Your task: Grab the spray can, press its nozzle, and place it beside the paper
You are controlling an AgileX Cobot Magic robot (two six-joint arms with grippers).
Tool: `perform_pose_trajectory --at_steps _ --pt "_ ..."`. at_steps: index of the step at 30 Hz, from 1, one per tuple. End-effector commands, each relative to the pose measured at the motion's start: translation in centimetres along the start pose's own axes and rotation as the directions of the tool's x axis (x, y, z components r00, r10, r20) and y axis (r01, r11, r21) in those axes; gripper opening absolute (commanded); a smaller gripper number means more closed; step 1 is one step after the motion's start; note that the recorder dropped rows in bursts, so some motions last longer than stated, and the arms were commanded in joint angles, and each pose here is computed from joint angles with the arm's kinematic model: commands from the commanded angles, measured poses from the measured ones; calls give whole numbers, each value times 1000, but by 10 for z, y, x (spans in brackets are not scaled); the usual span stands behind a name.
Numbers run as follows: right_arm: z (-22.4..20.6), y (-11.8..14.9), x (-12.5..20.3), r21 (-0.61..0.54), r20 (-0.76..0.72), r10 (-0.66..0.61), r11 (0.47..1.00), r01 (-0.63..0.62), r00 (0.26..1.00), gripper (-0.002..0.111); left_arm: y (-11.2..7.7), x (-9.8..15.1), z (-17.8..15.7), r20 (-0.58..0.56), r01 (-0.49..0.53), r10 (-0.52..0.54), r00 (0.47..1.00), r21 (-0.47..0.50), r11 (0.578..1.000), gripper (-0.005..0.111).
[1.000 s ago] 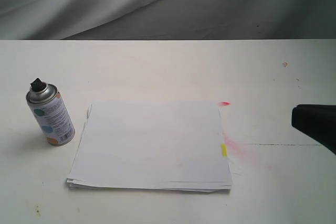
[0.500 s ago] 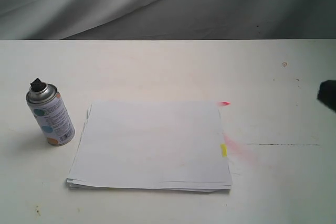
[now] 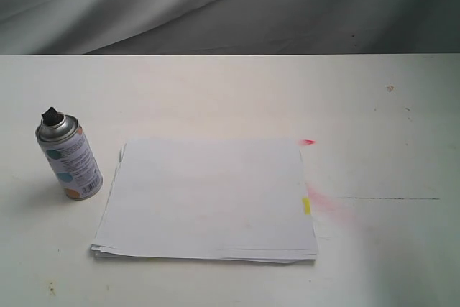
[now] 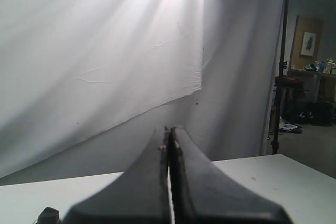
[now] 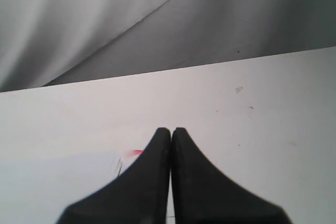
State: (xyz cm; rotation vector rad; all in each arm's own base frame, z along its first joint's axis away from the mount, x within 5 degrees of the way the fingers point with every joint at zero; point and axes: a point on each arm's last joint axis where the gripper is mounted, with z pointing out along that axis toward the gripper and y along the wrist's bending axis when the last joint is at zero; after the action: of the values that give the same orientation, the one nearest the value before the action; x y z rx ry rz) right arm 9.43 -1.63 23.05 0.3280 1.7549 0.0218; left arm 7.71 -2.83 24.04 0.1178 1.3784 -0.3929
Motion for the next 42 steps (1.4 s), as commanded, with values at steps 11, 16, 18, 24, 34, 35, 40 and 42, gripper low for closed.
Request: perform_pose_trajectory --at_steps 11,16,18,24,34,35,40,42 --pt "-5 -10 37 30 25 -23 999 23 999 0 -1 2 -1 0 11 -11 1000 10 1000 0" --pt "-6 -10 37 30 30 -23 999 23 999 0 -1 2 -1 0 8 -8 1000 10 1000 0" --pt "-6 -10 37 30 30 -23 999 23 999 0 -1 2 -1 0 8 -8 1000 10 1000 0" --pt "-6 -10 37 30 30 -26 999 25 999 0 -1 2 -1 0 8 -8 1000 10 1000 0" --pt "-6 -10 37 30 30 -26 999 25 999 0 17 8 -15 -69 -5 -11 998 -228 974 0" --pt "-6 -10 37 30 30 -26 999 25 999 0 19 9 -17 -74 7 -27 997 -258 966 0" --pt "-6 -10 37 30 30 -26 999 25 999 0 28 12 -28 -73 55 -91 993 -388 920 0" --pt "-6 -10 37 30 30 -26 999 25 999 0 29 13 -30 -68 77 -114 991 -409 909 0"
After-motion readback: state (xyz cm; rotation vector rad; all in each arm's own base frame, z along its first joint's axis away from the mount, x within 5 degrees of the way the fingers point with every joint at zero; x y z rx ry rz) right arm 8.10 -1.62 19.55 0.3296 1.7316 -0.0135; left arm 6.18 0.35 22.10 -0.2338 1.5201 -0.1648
